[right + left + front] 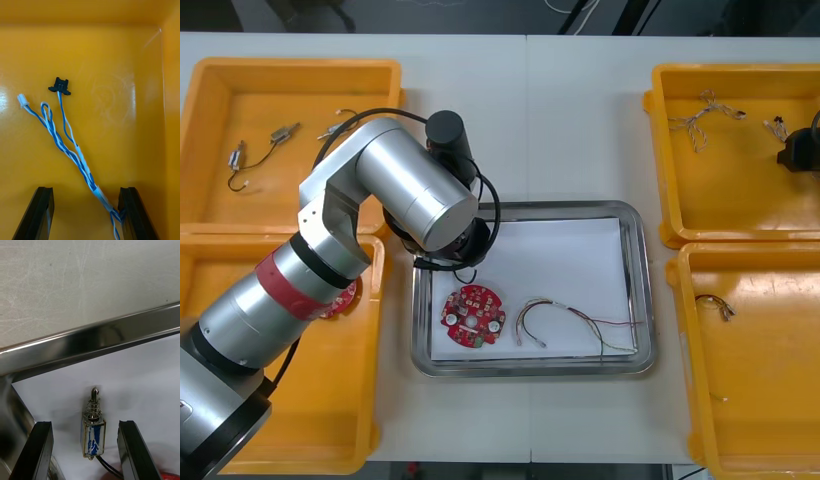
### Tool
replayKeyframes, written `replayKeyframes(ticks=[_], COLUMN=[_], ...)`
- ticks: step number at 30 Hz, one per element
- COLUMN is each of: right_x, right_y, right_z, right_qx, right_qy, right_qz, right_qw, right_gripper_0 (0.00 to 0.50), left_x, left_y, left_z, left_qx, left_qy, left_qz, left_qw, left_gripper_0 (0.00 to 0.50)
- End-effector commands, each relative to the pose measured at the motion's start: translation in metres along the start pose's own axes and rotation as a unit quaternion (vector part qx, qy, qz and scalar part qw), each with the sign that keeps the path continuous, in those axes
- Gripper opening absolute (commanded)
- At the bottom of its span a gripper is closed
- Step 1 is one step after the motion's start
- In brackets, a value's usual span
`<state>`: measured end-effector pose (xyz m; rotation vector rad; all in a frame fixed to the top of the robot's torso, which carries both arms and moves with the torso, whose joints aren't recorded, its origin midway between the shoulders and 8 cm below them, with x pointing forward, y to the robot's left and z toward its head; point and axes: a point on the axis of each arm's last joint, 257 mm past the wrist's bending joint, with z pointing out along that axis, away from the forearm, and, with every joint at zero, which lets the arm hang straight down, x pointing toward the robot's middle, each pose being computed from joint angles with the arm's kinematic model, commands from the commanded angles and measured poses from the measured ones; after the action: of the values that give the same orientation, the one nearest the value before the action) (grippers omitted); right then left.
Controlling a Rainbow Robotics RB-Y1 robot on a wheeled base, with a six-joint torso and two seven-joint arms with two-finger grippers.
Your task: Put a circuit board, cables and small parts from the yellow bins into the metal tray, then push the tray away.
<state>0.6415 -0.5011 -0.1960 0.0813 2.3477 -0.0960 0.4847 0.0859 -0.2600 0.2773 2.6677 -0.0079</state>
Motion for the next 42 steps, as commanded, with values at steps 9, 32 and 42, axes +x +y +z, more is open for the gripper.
replayKeyframes(ticks=[9,32,42], right_x=[0.008,-0.022,-0.031], right_y=[0.003,0.014,0.028], right_z=[0.005,-0.019,-0.043], right_qx=[-0.006,-0.009,-0.029], right_qy=[-0.002,0.011,0.037], right_qz=[-0.007,-0.057,-0.068], right_qw=[1.000,0.998,0.997], right_gripper_0=[0.200,0.000,0.000], left_x=[-0.011,-0.034,-0.050], left_y=[0.019,0.086,0.128], left_z=[-0.046,-0.124,-0.149], left_qx=[0.004,-0.001,0.006], left_qy=[-0.021,-0.056,-0.077], left_qz=[-0.049,-0.107,-0.142], left_qw=[0.9986,0.9927,0.9869], left_gripper_0=[0.500,0.500,0.500])
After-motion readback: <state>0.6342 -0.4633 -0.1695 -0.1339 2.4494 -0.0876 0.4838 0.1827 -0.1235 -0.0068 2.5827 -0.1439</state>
